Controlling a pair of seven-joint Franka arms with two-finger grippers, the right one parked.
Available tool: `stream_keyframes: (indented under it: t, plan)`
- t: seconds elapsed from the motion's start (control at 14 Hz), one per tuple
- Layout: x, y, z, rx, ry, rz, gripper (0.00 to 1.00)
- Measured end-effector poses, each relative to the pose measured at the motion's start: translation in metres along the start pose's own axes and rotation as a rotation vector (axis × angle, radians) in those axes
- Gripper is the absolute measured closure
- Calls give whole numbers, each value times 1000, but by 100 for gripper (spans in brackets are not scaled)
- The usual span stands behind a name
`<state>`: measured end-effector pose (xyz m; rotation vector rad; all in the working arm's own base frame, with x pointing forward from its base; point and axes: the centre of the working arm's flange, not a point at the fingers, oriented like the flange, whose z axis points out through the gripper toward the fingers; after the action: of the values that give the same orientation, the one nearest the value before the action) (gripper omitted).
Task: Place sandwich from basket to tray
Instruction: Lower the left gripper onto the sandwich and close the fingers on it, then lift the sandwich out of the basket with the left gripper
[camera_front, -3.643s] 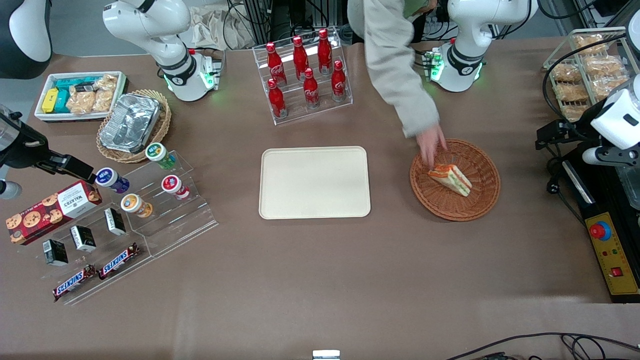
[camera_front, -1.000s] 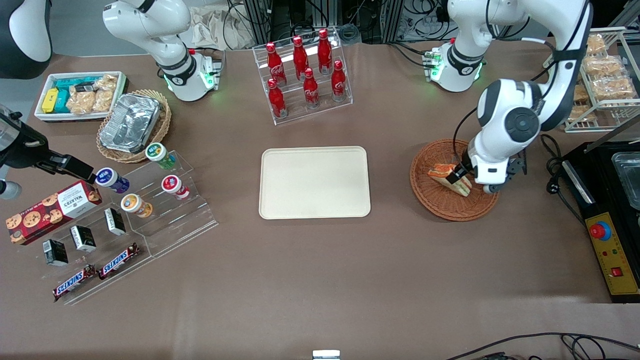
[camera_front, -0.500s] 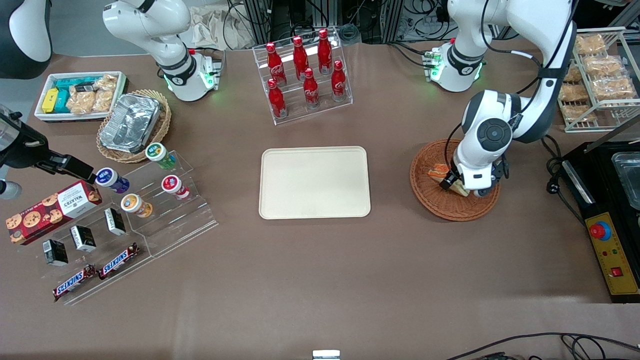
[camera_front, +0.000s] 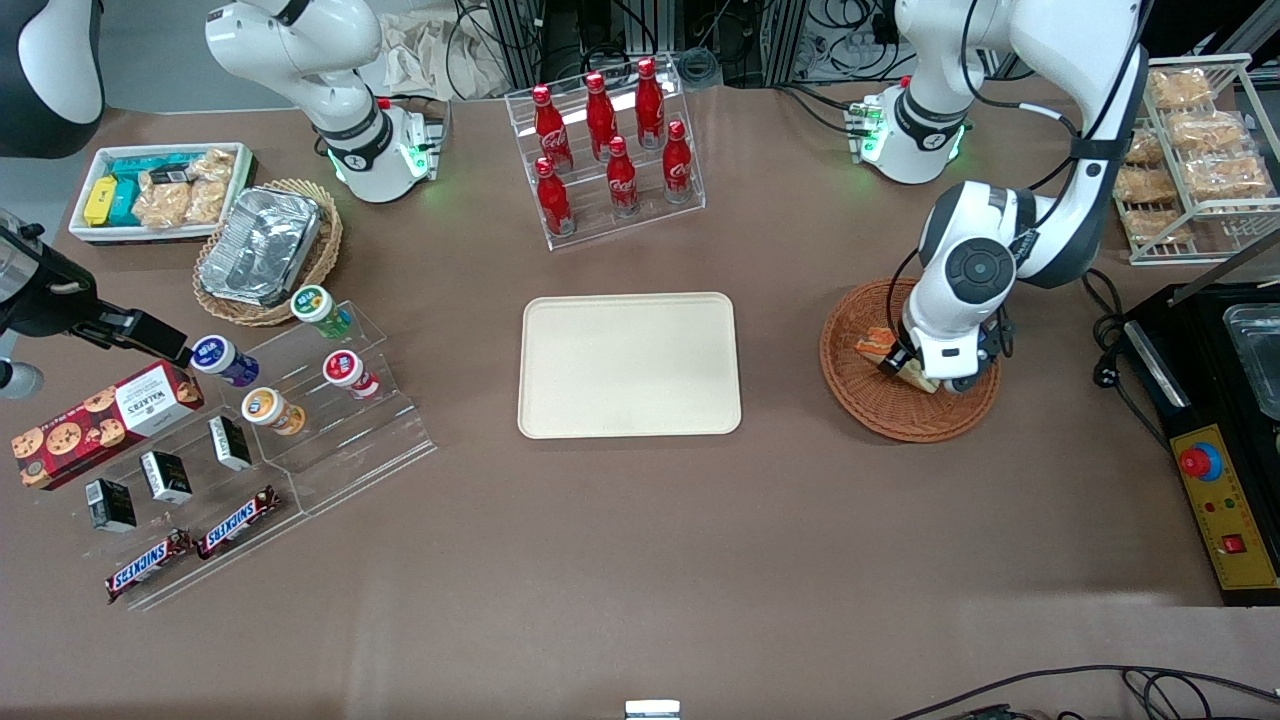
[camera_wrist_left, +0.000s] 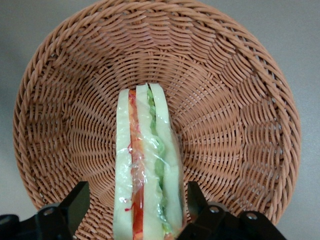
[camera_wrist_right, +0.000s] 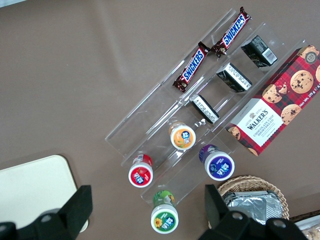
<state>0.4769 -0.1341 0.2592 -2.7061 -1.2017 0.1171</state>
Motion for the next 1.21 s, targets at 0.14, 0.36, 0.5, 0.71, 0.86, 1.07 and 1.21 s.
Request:
stream_keyframes:
  t: [0.14,0.36,0.5,0.71,0.86,1.07,1.21]
  plan:
    - [-5,2,0,1,2,-4,18]
    - [-6,3,0,1,2,-5,51]
    - [-5,4,-4,2,3,-7,68]
    - [4,11,-28,27,2,-18,80]
    - [15,18,-66,57,1,-29,84]
    - [29,24,-132,82,2,6,85]
    - [35,24,-169,83,1,51,85]
